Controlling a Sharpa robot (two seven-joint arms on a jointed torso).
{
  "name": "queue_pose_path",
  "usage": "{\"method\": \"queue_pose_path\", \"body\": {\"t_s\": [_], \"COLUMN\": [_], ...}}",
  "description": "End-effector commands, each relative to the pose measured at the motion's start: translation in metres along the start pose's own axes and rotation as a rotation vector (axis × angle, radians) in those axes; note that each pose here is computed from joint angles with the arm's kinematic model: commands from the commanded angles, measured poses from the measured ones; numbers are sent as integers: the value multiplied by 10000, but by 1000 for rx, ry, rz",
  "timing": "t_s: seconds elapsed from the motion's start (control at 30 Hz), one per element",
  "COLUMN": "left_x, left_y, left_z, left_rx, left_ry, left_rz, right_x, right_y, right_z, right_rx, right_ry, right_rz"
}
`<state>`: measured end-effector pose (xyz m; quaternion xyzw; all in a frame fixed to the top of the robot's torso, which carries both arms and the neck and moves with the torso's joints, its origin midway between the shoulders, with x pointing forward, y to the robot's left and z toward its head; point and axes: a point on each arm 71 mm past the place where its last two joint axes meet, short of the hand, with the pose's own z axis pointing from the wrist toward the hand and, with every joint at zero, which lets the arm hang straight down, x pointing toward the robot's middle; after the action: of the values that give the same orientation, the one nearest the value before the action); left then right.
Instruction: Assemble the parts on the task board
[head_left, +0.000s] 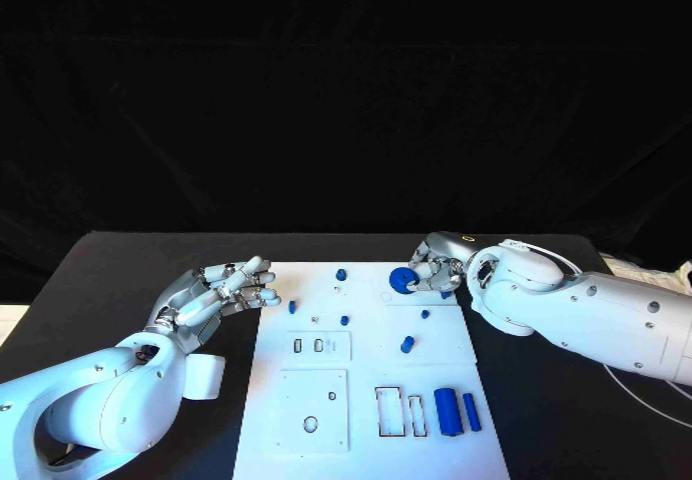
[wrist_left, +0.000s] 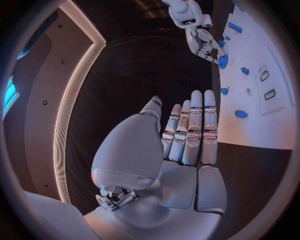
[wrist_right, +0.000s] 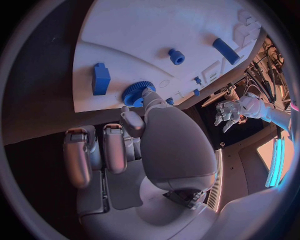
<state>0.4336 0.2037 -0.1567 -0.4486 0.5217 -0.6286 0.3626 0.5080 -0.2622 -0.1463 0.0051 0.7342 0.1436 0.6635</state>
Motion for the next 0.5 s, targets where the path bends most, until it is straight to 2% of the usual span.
{"method": "queue_pose_path", "body": {"t_s": [0.03,0.5], "left_x": [24,16], "left_y": [-7,-1], "left_z": [5,9], "left_rx": [3,-1], "left_ry": [21,20], "left_rz": [-12,-11], "right_x": [-5,-15], "right_y": [29,116], "right_z": [-2,-16], "right_rx": [-19,-59], "right_ry": [-17,-38], "right_rz": [-6,5]}}
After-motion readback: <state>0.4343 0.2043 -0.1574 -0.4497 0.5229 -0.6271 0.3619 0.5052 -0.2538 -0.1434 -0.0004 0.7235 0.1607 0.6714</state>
